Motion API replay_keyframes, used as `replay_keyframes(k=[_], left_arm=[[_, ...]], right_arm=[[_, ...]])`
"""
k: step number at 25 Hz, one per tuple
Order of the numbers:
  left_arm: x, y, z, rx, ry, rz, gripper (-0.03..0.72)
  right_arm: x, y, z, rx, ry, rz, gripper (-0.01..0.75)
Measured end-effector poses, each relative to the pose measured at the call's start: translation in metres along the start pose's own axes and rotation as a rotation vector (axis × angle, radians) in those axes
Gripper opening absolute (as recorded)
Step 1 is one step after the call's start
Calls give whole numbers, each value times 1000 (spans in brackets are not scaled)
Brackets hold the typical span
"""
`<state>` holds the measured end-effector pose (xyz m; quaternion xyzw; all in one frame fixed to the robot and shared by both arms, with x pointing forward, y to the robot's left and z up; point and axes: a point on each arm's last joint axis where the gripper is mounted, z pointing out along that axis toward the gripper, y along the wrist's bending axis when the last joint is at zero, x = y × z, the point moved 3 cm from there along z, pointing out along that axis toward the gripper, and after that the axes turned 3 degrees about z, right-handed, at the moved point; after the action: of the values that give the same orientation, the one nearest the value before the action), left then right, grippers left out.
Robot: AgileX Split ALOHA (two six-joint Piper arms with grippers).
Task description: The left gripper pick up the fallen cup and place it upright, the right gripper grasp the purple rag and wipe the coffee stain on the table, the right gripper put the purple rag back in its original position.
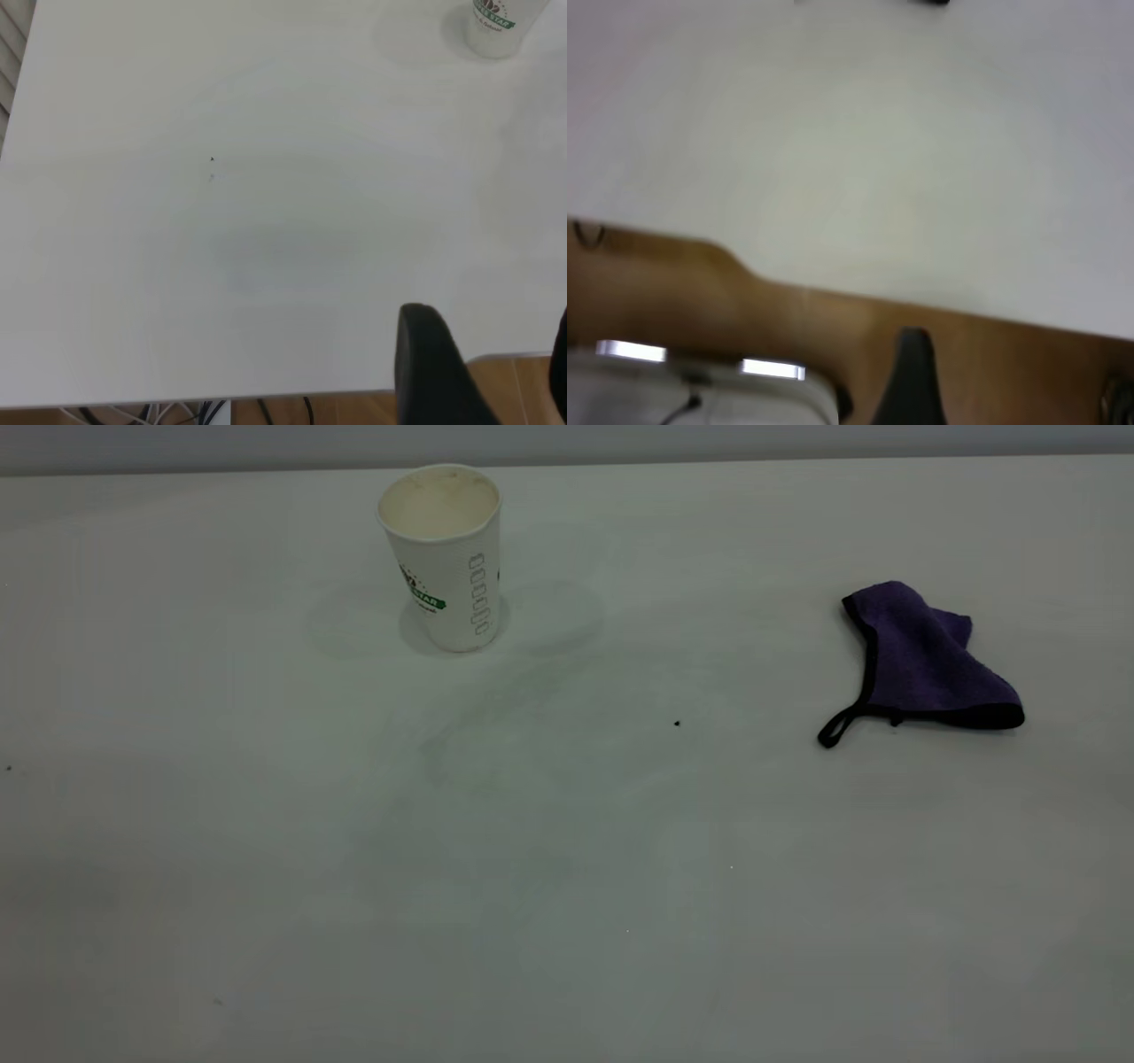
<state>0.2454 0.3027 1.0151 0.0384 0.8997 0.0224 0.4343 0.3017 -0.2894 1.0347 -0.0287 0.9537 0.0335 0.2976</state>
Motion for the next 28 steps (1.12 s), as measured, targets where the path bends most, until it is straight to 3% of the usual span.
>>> replay_keyframes(k=[6,28], left_arm=[[0,0,0,0,0,0,391],[0,0,0,0,0,0,391]], right_arm=[[22,-5,2,39,-176,38,674],[44,-4,-14,53,-395,38,641]])
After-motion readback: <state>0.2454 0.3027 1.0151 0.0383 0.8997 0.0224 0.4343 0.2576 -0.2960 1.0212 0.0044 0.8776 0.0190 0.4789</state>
